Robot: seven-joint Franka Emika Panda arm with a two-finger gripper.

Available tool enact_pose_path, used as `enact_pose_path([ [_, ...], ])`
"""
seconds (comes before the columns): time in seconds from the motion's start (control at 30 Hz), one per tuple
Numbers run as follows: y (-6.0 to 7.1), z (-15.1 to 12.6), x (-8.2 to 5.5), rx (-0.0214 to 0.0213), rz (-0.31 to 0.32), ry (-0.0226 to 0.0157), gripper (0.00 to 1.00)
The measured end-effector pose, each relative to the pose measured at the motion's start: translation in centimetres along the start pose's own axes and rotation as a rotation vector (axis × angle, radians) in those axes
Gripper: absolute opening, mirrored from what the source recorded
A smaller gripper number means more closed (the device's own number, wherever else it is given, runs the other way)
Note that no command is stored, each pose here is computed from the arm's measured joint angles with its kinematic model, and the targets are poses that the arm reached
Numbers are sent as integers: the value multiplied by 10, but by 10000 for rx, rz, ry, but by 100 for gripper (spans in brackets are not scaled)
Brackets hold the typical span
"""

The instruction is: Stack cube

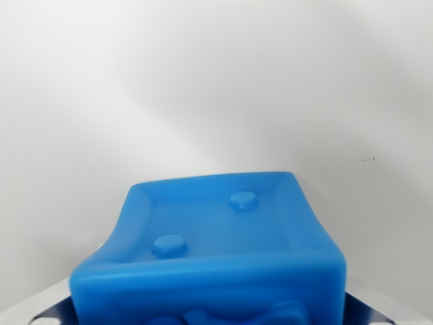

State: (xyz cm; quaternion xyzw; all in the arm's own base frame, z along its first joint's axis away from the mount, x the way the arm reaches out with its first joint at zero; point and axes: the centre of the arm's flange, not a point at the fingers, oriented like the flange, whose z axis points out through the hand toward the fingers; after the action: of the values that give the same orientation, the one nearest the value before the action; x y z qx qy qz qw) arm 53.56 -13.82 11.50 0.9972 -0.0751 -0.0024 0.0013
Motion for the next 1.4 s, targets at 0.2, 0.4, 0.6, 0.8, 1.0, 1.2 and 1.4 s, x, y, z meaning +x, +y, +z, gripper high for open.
enact_pose_path([
  [0.2,0,0,0,0,0,-1,0],
  [0.4,0,-2,0,-1,1,4,0],
  [0.6,0,-10,1,-3,1,36,0],
  [0.8,0,-19,1,-2,2,33,0],
  [1.0,0,-31,1,-2,3,44,0],
  [1.2,0,-46,1,0,4,42,0],
  [1.4,0,-62,1,1,5,53,0],
])
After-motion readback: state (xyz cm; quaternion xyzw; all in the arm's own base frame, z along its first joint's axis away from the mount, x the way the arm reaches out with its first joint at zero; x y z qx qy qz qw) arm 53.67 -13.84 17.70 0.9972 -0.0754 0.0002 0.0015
